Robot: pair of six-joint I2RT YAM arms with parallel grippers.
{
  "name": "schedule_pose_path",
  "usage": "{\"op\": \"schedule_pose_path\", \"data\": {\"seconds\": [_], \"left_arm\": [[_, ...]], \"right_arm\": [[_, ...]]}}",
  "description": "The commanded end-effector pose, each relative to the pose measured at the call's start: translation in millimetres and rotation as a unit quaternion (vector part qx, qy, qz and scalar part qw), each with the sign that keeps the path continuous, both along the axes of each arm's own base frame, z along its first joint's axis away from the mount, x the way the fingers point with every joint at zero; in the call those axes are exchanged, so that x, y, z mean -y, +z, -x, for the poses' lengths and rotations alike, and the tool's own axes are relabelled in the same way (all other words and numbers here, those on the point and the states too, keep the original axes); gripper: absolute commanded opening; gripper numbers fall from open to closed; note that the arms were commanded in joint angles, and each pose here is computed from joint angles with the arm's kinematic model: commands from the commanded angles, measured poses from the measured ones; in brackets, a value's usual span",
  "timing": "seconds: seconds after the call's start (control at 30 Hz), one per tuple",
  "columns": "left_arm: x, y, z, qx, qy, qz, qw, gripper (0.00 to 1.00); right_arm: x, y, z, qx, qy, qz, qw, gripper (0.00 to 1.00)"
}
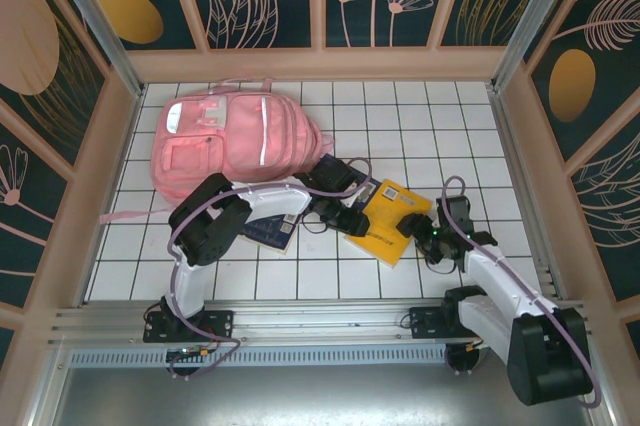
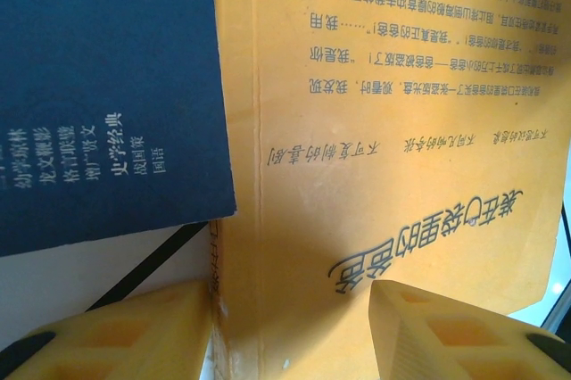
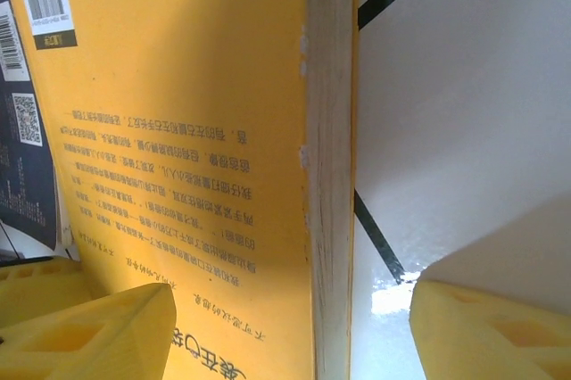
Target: Pack books, pencil case, and school supplies into a backpack
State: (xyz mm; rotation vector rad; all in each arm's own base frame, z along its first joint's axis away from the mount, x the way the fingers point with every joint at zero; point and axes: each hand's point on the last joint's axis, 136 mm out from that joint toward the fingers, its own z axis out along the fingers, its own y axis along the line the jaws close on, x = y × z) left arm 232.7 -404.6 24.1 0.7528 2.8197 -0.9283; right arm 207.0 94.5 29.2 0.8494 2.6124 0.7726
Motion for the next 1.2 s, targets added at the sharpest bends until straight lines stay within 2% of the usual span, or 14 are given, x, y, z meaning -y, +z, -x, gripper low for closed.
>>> {"op": "schedule_pose_path", "data": {"seconds": [0.0,0.33,0.63,1.0,1.07,1.17], "left_arm": [[7,-18,11,-0.008,-0.022,-0.008,1.000,0.51],[13,-17,12,-0.016,-0.029,0.003,0.999,0.49],[13,-26,19,-0.024,-0.039,-0.001,0.999,0.47],[13,-29,23,-0.025,-0.046,-0.005,0.999,0.46],[12,-29,23,-0.024,-0.047,-0.006,0.999,0.46],[12,-29,23,-0.024,-0.046,-0.006,0.999,0.45]], "right_arm": [[-21,6,-6,0.008,0.039,-0.047,0.998,0.68],[-36,21,-23,0.040,0.058,-0.085,0.994,0.60],[-44,53,-32,0.075,0.067,-0.111,0.989,0.58],[-48,65,-33,0.093,0.067,-0.126,0.985,0.55],[-49,69,-35,0.099,0.066,-0.130,0.984,0.52],[-49,69,-34,0.104,0.068,-0.132,0.983,0.40]]}}
